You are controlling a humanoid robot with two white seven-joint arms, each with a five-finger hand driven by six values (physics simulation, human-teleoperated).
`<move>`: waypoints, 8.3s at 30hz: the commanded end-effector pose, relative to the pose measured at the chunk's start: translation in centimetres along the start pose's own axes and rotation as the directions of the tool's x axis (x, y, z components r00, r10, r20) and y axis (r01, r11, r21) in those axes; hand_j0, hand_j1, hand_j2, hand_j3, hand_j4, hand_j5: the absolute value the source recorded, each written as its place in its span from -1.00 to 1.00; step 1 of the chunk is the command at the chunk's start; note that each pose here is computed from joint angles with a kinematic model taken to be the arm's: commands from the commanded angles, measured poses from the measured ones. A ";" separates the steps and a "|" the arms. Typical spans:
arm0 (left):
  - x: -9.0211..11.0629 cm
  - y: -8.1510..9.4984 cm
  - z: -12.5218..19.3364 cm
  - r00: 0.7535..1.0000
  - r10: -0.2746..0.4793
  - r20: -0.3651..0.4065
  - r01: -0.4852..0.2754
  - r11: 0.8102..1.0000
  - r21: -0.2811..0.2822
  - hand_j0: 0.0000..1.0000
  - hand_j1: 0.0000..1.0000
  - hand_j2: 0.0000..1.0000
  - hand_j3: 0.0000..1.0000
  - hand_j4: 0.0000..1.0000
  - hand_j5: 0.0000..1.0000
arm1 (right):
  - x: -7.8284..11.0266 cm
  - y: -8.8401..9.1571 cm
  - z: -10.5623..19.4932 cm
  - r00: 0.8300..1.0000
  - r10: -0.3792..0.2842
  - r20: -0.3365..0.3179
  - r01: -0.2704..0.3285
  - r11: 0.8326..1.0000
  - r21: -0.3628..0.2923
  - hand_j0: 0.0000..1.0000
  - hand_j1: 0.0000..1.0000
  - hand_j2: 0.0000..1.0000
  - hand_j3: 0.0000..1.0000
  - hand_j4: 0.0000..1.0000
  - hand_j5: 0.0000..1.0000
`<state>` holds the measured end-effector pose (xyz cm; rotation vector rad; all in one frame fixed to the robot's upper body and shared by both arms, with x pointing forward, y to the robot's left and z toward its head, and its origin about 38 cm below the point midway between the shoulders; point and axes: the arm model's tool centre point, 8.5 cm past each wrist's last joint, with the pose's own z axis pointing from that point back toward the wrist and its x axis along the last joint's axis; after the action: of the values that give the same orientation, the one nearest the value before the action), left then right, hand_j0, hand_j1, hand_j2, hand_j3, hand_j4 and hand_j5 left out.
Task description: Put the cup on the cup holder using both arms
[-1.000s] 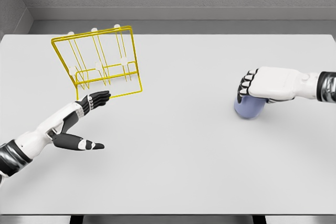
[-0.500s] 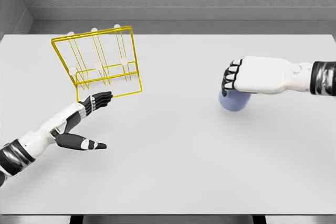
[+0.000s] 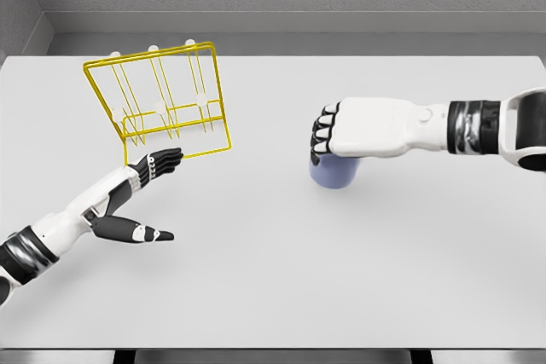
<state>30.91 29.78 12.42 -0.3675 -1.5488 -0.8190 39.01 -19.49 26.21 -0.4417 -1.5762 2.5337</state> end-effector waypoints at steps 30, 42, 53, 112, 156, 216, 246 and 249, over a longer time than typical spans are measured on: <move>-3.6 -2.2 -2.9 0.997 0.075 -0.001 -0.075 0.997 0.033 1.00 1.00 1.00 1.00 1.00 1.00 | 2.7 2.4 -7.4 0.993 0.012 0.120 -0.021 0.997 0.077 0.31 0.31 0.31 0.31 0.31 0.31; -3.7 -1.9 -3.0 0.998 0.066 -0.003 -0.066 0.997 0.035 1.00 1.00 1.00 1.00 1.00 1.00 | 2.7 2.2 -7.0 0.993 0.011 0.120 -0.020 0.997 0.074 0.99 0.99 0.99 0.99 0.99 0.99; -3.8 -2.3 -3.3 0.997 0.073 -0.001 -0.073 0.997 0.026 1.00 1.00 1.00 1.00 1.00 1.00 | 1.0 -0.5 -4.1 0.997 0.070 0.039 -0.070 0.997 0.014 0.99 0.99 0.99 0.99 0.99 0.99; -2.0 -7.3 -13.8 0.996 0.084 0.009 -0.083 0.990 -0.113 1.00 1.00 1.00 1.00 1.00 1.00 | -2.5 4.3 14.1 0.886 -0.386 -0.257 0.291 0.894 -0.341 1.00 1.00 1.00 1.00 1.00 1.00; -1.3 -9.5 -15.5 0.991 0.129 0.040 -0.122 0.983 -0.138 0.72 0.72 0.72 0.72 0.72 0.72 | -2.3 4.4 14.0 0.886 -0.390 -0.251 0.295 0.892 -0.342 1.00 1.00 1.00 1.00 1.00 1.00; 4.2 -3.9 -14.7 0.971 0.076 0.228 -0.067 0.997 -0.047 0.28 0.28 0.28 0.28 0.28 0.28 | -2.3 4.4 14.0 0.886 -0.390 -0.251 0.295 0.892 -0.342 1.00 1.00 1.00 1.00 1.00 1.00; 8.7 0.4 -13.7 0.948 0.031 0.318 -0.031 1.000 -0.003 0.27 0.27 0.27 0.27 0.27 0.27 | -2.3 4.4 13.9 0.887 -0.390 -0.250 0.296 0.892 -0.341 1.00 1.00 1.00 1.00 1.00 1.00; 9.4 1.2 -13.7 0.945 0.018 0.327 -0.021 1.000 0.008 0.27 0.27 0.27 0.27 0.27 0.27 | -2.3 4.4 14.0 0.886 -0.390 -0.252 0.295 0.892 -0.341 1.00 1.00 1.00 1.00 1.00 1.00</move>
<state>40.14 18.80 21.21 -0.5334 -1.8567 -0.7676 37.05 -34.03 28.39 -0.5134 -1.7232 1.8726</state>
